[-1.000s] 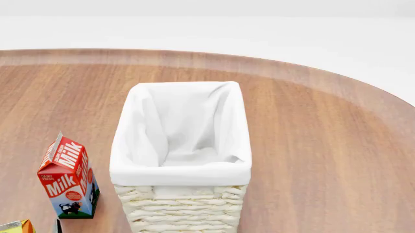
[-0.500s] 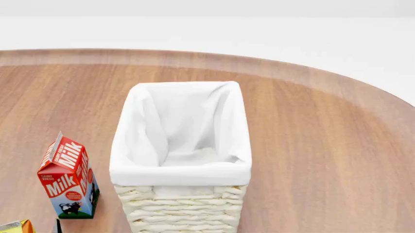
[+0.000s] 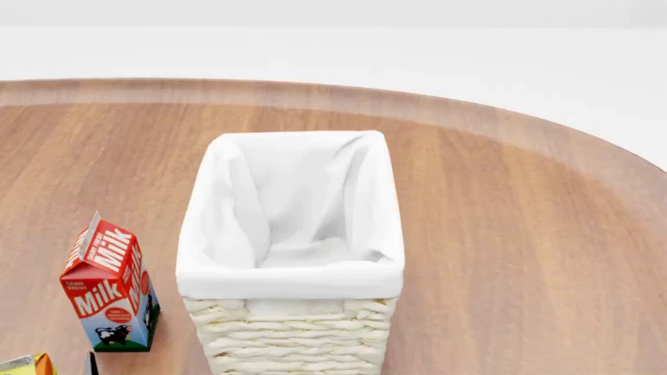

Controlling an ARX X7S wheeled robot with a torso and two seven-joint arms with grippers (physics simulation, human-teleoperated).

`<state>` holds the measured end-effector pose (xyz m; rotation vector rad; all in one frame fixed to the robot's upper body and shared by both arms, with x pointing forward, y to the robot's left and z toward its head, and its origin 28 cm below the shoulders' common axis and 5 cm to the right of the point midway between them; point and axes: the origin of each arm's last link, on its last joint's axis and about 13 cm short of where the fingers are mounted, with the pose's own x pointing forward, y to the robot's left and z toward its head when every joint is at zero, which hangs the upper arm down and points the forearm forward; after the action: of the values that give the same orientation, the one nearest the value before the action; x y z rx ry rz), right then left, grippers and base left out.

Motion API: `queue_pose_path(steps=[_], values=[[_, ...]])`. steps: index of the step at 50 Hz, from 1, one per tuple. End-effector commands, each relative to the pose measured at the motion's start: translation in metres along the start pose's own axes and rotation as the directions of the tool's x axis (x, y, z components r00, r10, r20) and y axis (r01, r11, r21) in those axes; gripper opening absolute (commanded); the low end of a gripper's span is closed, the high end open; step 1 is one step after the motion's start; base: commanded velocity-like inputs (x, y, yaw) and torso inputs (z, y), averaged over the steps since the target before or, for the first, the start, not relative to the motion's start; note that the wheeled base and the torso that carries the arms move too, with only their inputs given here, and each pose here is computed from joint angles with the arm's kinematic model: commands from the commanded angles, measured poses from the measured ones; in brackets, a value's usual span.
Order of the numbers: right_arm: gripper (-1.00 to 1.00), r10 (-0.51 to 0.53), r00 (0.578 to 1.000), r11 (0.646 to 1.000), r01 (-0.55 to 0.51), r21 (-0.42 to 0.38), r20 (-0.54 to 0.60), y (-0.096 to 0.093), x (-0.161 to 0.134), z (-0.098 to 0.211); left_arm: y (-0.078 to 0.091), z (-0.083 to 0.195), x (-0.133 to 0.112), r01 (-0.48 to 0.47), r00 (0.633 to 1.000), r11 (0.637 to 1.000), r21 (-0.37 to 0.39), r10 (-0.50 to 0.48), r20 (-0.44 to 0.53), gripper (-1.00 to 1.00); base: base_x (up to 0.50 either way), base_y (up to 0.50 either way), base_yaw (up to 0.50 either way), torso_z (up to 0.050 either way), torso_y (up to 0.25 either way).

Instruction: Pick up the alphabet soup, and put it in the basket.

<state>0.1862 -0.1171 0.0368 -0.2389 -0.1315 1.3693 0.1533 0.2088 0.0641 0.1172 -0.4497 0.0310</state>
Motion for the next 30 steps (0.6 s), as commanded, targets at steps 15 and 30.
queue_pose_path(steps=[15,30], values=[[-1.0,-0.116,0.987,0.993,0.118,-0.011,0.114,-0.005,-0.012,0.014,0.0,0.0,0.0,0.002,1.0,1.0,-0.001,-0.002,-0.002,1.0,0.0,0.0,0.0,0.0,0.0],[-1.0,-0.166,0.962,0.986,0.164,0.028,0.215,-0.008,-0.017,0.028,0.0,0.0,0.0,0.002,1.0,1.0,0.0,-0.002,-0.002,1.0,0.0,0.0,0.0,0.0,0.001]])
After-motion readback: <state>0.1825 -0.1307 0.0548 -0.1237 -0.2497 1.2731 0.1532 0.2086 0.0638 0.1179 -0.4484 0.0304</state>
